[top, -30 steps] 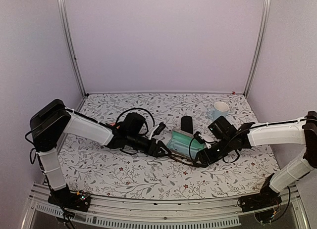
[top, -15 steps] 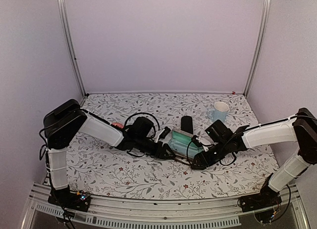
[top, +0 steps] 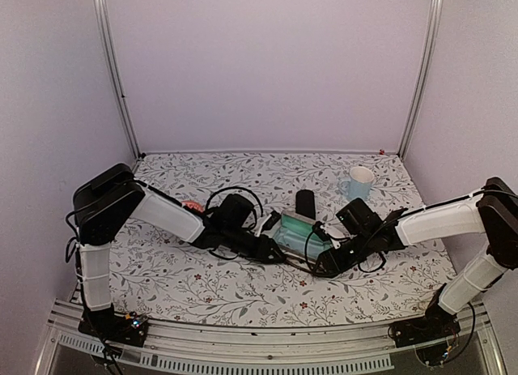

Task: Organize the sunglasses
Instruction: Pick up the sunglasses from the center of the board.

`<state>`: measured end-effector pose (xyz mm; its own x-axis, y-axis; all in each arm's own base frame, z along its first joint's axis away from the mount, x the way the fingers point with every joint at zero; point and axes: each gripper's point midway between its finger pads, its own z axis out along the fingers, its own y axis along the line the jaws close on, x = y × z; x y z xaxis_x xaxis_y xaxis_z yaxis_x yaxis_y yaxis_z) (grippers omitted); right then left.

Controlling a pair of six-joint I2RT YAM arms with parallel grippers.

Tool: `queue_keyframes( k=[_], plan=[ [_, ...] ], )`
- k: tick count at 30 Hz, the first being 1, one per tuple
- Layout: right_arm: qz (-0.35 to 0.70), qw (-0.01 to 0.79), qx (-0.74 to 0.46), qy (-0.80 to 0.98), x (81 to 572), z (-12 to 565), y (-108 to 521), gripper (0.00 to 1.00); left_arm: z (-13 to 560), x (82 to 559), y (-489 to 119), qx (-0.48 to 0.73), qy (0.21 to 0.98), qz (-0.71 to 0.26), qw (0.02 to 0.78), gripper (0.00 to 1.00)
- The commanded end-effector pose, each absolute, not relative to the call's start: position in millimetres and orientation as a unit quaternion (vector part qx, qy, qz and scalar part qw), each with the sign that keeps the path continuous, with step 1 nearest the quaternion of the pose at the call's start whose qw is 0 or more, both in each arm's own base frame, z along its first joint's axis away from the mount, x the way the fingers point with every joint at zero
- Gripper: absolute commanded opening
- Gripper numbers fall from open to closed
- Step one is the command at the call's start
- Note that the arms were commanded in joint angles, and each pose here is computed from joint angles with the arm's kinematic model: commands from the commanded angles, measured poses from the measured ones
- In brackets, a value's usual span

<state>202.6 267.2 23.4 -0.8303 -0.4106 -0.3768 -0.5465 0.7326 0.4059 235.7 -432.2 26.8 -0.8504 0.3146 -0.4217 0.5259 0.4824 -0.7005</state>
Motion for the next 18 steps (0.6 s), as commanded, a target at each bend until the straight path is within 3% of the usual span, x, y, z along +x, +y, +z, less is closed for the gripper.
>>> queue_keyframes(
  k=[1, 18],
  plan=[
    [0.252, 0.109, -0.243, 0.930, 194.5, 8.7, 258.6, 0.54, 20.6, 226.4, -428.8, 0.254, 0.854, -0.439, 0.114, 0.31],
    [0.247, 0.119, -0.247, 0.930, 190.3, 7.4, 260.1, 0.53, 21.1, 228.3, -431.3, 0.239, 0.849, -0.458, 0.114, 0.09]
  ],
)
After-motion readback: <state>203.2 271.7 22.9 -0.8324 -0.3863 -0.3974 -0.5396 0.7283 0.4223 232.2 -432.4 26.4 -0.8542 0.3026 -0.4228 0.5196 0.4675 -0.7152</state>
